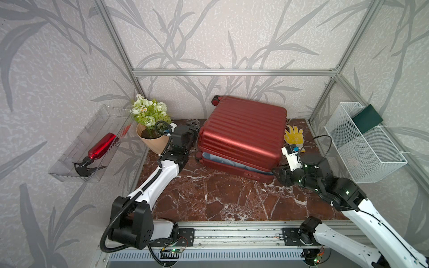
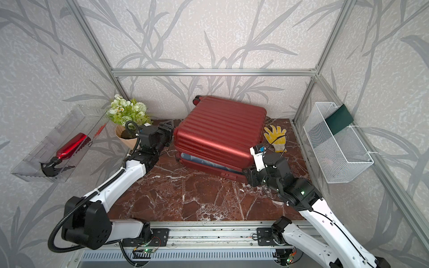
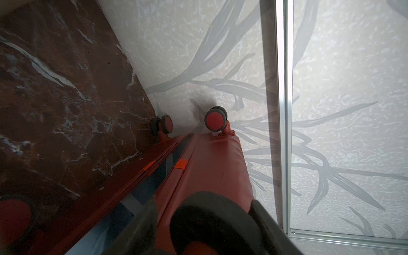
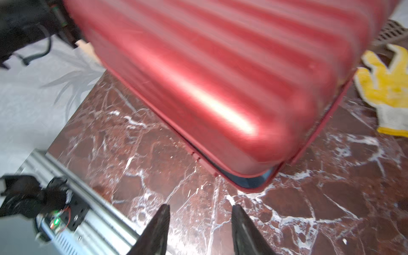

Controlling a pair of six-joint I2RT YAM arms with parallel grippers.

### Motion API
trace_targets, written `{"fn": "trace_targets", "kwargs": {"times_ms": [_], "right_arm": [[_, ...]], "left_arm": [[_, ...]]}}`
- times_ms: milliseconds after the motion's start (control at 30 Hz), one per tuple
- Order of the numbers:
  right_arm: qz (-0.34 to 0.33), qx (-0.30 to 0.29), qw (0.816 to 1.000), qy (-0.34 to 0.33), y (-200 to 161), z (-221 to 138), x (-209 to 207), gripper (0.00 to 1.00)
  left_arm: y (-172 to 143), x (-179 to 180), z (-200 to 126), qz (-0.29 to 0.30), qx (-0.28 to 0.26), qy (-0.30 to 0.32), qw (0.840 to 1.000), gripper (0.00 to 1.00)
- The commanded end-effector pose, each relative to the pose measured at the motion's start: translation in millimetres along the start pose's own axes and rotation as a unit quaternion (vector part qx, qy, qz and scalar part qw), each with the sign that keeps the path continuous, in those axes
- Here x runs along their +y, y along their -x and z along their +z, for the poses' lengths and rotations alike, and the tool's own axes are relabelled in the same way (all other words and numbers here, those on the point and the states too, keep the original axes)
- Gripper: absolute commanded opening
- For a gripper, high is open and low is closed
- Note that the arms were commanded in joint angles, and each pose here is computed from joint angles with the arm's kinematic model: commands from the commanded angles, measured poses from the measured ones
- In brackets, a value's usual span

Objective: Open the suitcase zippers
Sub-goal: Open the suitcase at the center of the board.

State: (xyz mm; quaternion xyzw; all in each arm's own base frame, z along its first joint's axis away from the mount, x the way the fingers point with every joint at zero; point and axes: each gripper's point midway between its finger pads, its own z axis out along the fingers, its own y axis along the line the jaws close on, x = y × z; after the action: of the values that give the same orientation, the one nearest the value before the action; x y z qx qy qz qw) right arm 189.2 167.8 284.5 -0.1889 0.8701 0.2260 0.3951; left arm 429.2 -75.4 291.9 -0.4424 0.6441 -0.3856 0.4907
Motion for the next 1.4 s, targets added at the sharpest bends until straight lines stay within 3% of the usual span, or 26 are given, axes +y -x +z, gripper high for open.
{"fn": "trace_targets", "kwargs": {"times_ms": [0, 200, 300, 400, 467, 567, 633, 700, 833, 967, 1067, 1200, 1367], "right_arm": [[-0.095, 0.013, 0.995, 0.008, -9, -24, 16, 0.45], [-0.227, 0.031, 0.972, 0.046, -30, -17, 49, 0.4], [-0.306, -0.015, 0.952, -0.001, -19, 8, 56, 0.38], [-0.366, -0.068, 0.927, -0.04, -2, 44, 65, 0.22], [-0.406, -0.111, 0.904, -0.067, 13, 64, 74, 0.0], [-0.47, -0.154, 0.86, -0.127, 35, 94, 83, 0.0], [-0.515, -0.151, 0.828, -0.163, 40, 122, 85, 0.0], [-0.54, -0.135, 0.808, -0.193, 44, 147, 76, 0.0], [-0.525, -0.117, 0.806, -0.246, 73, 176, 47, 0.0], [-0.503, -0.135, 0.806, -0.281, 124, 175, 31, 0.0], [-0.497, -0.157, 0.805, -0.283, 152, 167, 38, 0.0], [-0.482, -0.175, 0.807, -0.292, 185, 163, 33, 0.0], [-0.436, -0.192, 0.823, -0.308, 240, 163, -1, 0.0]], "left_arm": [[33, -65, -43, 0.032, -0.073, -0.08, 0.994, 0.21], [42, -109, -62, 0.059, -0.097, -0.108, 0.988, 0.22], [46, -124, -55, 0.07, -0.105, -0.109, 0.986, 0.22], [46, -135, -45, 0.077, -0.108, -0.109, 0.985, 0.23], [47, -142, -41, 0.083, -0.109, -0.111, 0.984, 0.23], [49, -149, -36, 0.092, -0.113, -0.108, 0.983, 0.24], [50, -153, -33, 0.093, -0.117, -0.108, 0.983, 0.24], [49, -155, -29, 0.095, -0.115, -0.107, 0.983, 0.25], [45, -155, -24, 0.102, -0.106, -0.103, 0.984, 0.26], [46, -147, -22, 0.117, -0.109, -0.086, 0.983, 0.35], [48, -147, -25, 0.124, -0.113, -0.083, 0.982, 0.59], [53, -162, -35, 0.147, -0.12, -0.094, 0.977, 0.99], [76, -176, -66, 0.184, -0.164, -0.087, 0.965, 0.99]]}}
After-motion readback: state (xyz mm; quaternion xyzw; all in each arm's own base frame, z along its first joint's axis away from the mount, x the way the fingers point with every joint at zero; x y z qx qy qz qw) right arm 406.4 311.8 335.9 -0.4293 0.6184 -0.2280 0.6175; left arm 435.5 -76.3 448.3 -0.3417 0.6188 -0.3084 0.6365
